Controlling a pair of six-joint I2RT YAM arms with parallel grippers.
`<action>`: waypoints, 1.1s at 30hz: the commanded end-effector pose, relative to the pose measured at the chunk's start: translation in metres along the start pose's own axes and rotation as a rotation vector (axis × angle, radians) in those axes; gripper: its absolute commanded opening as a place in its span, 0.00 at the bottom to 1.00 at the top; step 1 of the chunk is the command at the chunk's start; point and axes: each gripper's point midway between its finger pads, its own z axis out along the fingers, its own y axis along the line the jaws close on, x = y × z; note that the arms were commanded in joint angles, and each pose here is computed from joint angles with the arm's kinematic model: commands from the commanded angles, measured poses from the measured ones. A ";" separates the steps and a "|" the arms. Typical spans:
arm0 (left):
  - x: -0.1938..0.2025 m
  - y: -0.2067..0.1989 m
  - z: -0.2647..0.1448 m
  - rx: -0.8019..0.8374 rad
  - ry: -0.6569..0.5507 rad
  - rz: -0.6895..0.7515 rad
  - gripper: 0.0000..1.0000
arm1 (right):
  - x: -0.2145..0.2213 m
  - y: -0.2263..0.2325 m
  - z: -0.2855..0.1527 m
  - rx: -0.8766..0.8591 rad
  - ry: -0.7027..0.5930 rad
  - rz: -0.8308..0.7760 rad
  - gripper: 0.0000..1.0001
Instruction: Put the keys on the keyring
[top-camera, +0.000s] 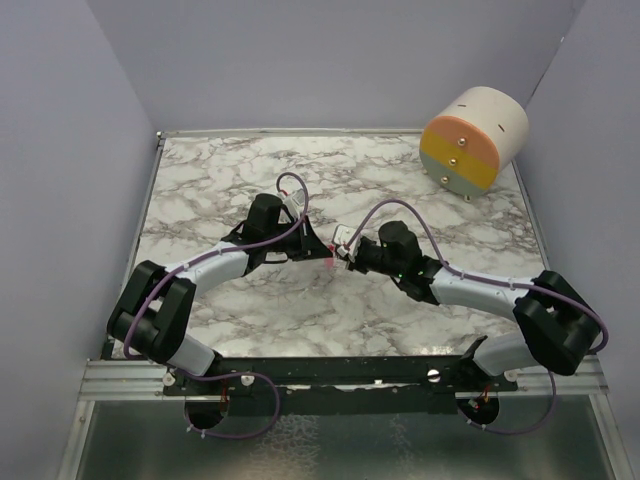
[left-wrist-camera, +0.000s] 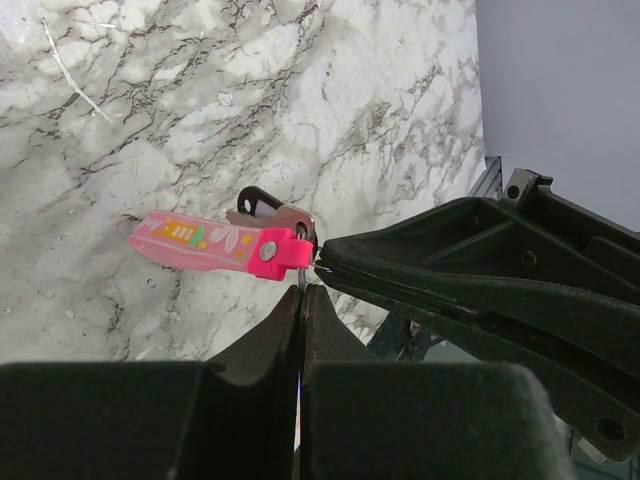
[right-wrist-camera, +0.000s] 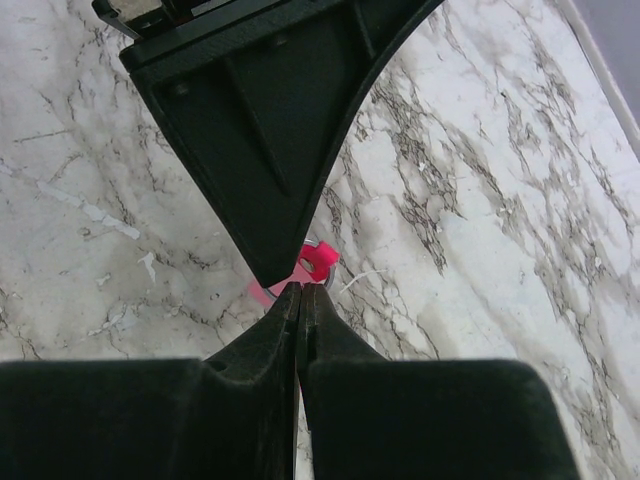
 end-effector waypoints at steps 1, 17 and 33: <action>-0.003 -0.012 -0.001 0.037 0.007 0.042 0.00 | -0.013 -0.012 0.004 0.047 -0.035 -0.032 0.01; -0.001 -0.017 -0.004 0.051 0.015 0.052 0.00 | -0.003 -0.016 0.008 0.075 -0.004 -0.041 0.01; 0.005 -0.021 -0.004 0.088 0.046 0.062 0.00 | -0.003 -0.030 0.005 0.148 -0.006 -0.093 0.01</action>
